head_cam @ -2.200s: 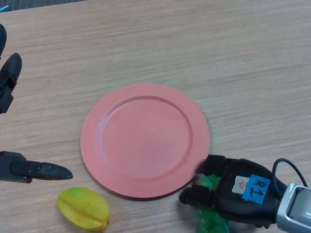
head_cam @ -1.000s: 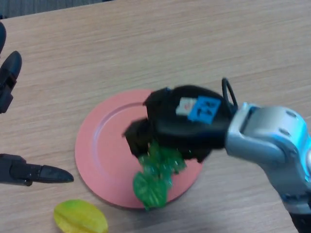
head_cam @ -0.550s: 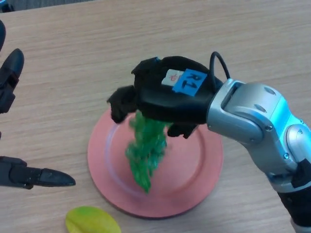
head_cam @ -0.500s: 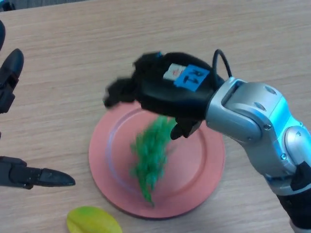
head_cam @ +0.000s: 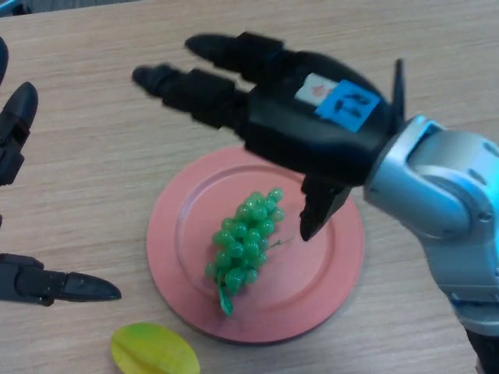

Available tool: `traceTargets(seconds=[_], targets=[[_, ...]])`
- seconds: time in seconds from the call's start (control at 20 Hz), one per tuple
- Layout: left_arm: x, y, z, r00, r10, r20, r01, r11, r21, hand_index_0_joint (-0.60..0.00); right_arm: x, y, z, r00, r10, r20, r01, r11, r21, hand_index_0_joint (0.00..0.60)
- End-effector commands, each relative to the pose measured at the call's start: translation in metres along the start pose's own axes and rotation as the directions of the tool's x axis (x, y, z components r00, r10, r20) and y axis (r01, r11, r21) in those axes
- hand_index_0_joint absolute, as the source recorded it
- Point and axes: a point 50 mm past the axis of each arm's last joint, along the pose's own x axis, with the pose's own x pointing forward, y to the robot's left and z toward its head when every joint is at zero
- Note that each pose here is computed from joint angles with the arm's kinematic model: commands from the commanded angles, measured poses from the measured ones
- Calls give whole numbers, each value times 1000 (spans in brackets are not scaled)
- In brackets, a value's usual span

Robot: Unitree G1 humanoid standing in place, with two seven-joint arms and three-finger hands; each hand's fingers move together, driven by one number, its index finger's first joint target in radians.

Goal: Pick up the green grapes and place it on the plate

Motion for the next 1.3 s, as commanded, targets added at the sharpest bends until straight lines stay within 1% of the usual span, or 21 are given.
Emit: traceTargets(seconds=[0.05,0.1,0.15,0.2,0.25,0.3,0.35,0.4,0.45,0.5,0.55,0.6,0.65,0.7,0.75,0.8,0.85,0.9,0.95,1.15,1.3], targets=[[-4,4,32,982,0,191,-19,995,98,0,-14,-46,2,943,-332,25,332,943,18,0],[-3,4,32,982,-1,191,-18,995,98,0,-15,-51,2,928,-371,16,371,928,29,0],[-3,2,32,982,-4,191,-15,995,95,0,-19,-62,2,891,-453,-2,452,890,66,0],[-3,2,32,982,-5,190,-13,996,93,0,-22,-66,3,875,-485,-13,483,870,96,0],[-2,1,33,982,-9,189,-9,996,91,0,-28,-75,5,832,-555,-25,548,812,203,0],[-2,1,33,982,-10,189,-7,996,88,0,-30,-78,7,817,-576,-26,564,788,248,0],[-2,0,33,982,-12,186,-3,997,82,0,-33,-82,11,805,-591,-39,557,733,390,0],[-2,0,33,983,-14,184,-1,997,82,0,-35,-83,13,805,-591,-54,548,705,451,0],[-1,-1,35,983,-21,181,7,997,82,0,-41,-85,17,795,-602,-73,526,624,577,0],[-1,-2,36,983,-27,181,12,996,84,0,-45,-88,18,779,-622,-78,529,586,614,0],[0,-4,38,982,-39,184,23,996,88,0,-50,-91,17,748,-656,-96,529,503,684,0],[0,-5,39,982,-45,185,28,996,89,0,-52,-91,16,748,-655,-105,524,487,698,0],[1,-7,41,981,-54,189,38,995,90,0,-55,-86,12,764,-629,-143,511,455,729,0],[1,-7,41,980,-57,189,41,995,88,0,-56,-84,10,775,-611,-164,506,443,740,0],[1,-9,42,980,-62,189,47,995,87,0,-57,-76,3,800,-560,-214,496,416,762,0],[1,-9,42,980,-65,189,49,995,87,0,-58,-72,0,810,-536,-238,493,403,771,0],[1,-10,42,979,-70,193,54,995,86,0,-60,-63,-8,825,-491,-280,491,378,785,0],[1,-10,41,979,-72,192,56,995,85,0,-62,-59,-10,828,-476,-297,493,367,789,0],[0,-11,40,979,-75,191,60,995,82,0,-65,-53,-17,828,-455,-328,503,343,793,0],[0,-11,38,979,-76,187,63,995,72,0,-73,-35,-34,825,-404,-395,528,302,794,0],[0,-10,38,980,-73,187,59,995,75,0,-77,-22,-46,823,-369,-431,544,298,784,0]])
